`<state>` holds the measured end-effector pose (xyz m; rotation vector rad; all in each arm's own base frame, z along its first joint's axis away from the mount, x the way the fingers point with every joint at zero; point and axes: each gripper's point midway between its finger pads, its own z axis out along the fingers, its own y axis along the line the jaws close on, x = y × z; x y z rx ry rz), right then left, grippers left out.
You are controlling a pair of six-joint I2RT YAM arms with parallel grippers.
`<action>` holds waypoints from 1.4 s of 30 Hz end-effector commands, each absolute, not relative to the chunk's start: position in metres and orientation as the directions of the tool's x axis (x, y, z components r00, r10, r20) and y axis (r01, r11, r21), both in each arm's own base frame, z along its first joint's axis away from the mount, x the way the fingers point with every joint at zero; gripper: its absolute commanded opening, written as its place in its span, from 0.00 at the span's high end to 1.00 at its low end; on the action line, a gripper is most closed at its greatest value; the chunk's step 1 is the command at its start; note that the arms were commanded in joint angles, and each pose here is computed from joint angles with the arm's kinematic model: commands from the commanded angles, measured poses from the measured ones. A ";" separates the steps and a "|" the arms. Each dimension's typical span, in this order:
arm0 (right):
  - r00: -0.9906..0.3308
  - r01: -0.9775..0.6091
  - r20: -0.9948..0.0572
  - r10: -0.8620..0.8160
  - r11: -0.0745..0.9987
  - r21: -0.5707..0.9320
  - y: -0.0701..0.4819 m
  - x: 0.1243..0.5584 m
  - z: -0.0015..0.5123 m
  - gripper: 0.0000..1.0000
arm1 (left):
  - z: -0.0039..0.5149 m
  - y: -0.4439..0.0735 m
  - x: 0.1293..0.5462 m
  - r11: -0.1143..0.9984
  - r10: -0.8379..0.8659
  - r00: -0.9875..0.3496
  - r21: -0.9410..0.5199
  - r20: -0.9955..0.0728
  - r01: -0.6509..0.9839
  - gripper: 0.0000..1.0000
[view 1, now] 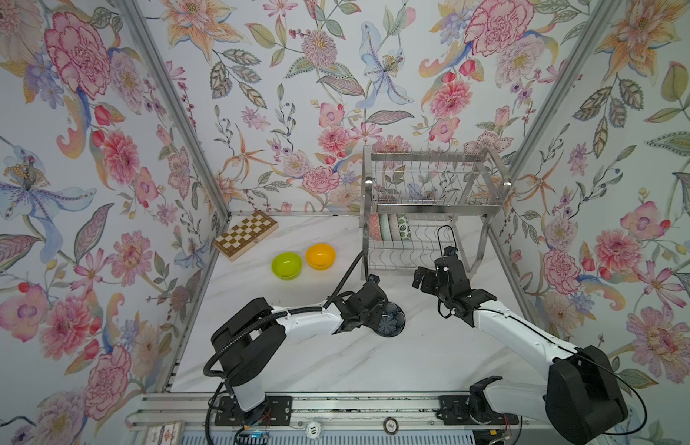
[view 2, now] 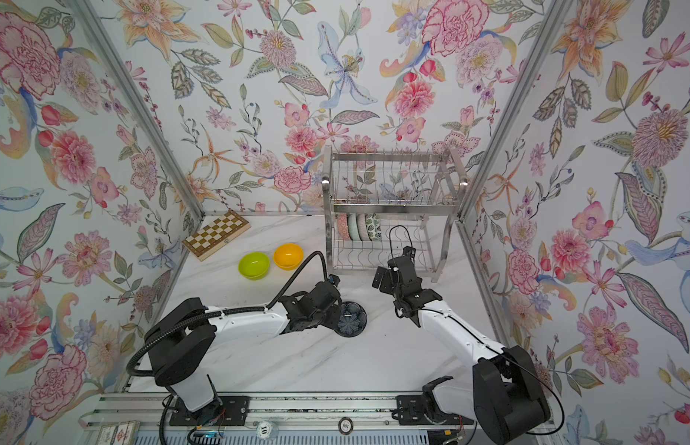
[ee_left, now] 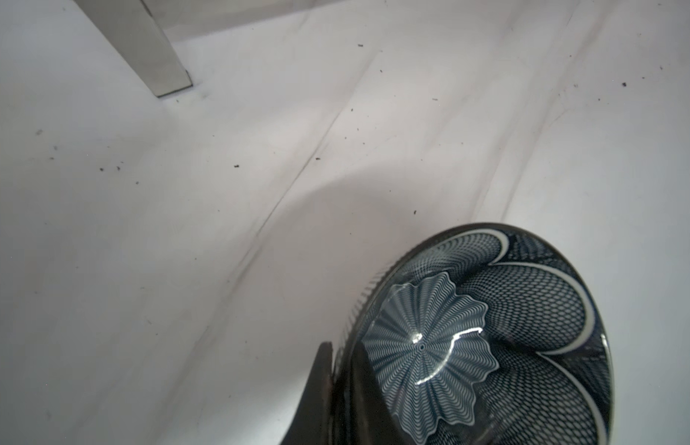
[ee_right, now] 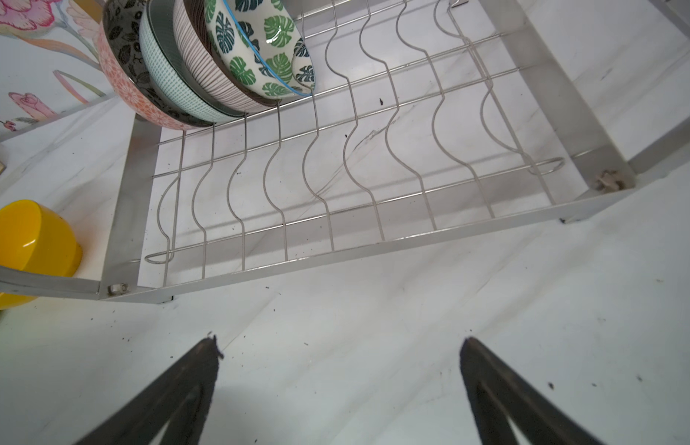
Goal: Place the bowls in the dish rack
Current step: 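Grasp the dark patterned bowl rim with left gripper and lift it, then carry the bowl toward the rack with left gripper while right gripper approaches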
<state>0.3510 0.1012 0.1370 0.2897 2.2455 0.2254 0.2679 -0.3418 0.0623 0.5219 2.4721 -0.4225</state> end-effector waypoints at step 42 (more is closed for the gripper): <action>-0.369 0.153 0.136 0.919 -0.084 0.985 0.146 0.382 0.274 0.01 | 0.242 -0.377 0.380 0.969 0.066 0.144 0.098 -0.987 0.227 1.00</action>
